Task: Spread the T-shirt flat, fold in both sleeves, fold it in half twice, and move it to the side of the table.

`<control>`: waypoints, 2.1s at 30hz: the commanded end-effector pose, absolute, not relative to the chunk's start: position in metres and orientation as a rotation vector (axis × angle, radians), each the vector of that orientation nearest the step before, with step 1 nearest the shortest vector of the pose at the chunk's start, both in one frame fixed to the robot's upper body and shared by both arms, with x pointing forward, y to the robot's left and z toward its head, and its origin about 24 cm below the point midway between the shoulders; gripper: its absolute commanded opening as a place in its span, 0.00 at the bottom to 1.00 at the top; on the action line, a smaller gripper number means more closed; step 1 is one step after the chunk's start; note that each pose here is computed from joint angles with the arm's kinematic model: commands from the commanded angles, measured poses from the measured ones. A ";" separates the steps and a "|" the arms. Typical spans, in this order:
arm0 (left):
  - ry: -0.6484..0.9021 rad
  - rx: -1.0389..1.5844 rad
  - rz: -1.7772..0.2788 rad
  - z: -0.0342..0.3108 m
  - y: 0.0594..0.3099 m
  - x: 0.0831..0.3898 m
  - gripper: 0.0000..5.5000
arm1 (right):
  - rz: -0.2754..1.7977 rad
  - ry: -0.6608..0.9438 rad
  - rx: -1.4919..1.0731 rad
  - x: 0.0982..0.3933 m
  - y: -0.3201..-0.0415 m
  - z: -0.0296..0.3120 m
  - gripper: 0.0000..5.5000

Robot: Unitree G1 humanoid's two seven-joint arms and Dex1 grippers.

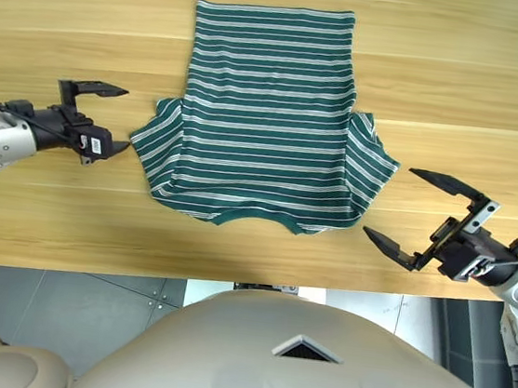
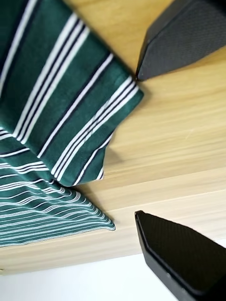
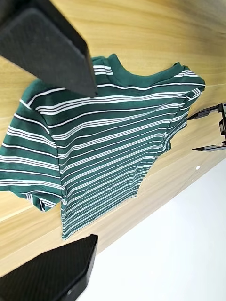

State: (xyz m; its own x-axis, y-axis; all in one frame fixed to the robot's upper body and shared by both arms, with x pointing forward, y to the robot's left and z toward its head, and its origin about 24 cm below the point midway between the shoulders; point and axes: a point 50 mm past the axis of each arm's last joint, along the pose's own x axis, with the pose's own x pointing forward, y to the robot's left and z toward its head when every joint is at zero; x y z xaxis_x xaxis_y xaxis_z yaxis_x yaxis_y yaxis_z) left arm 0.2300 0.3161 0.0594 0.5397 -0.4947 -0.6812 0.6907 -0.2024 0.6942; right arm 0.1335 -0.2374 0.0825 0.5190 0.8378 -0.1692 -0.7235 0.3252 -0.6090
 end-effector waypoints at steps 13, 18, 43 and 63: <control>0.298 1.394 -1.170 0.030 0.314 0.220 0.69 | 1.043 -0.200 -0.690 0.135 -0.236 0.084 0.98; 0.299 1.405 -1.153 0.031 0.317 0.221 0.54 | 1.043 -0.198 -0.688 0.135 -0.236 0.083 0.98; 0.183 1.331 -1.154 0.035 0.307 0.221 0.01 | 1.049 -0.210 -0.680 0.134 -0.233 0.083 0.98; -0.018 1.224 -1.141 0.062 0.293 0.222 0.01 | 1.056 -0.221 -0.657 0.133 -0.228 0.079 0.98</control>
State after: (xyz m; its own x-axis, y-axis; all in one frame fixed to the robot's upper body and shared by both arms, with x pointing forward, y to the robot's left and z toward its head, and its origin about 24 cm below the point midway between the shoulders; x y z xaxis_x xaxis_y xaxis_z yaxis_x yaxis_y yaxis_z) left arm 0.2224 0.2952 0.0615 0.4955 -0.6844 -0.5349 0.6694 -0.0916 0.7373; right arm 0.1320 -0.2294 0.0782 0.4920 0.8570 -0.1535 -0.7406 0.3193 -0.5912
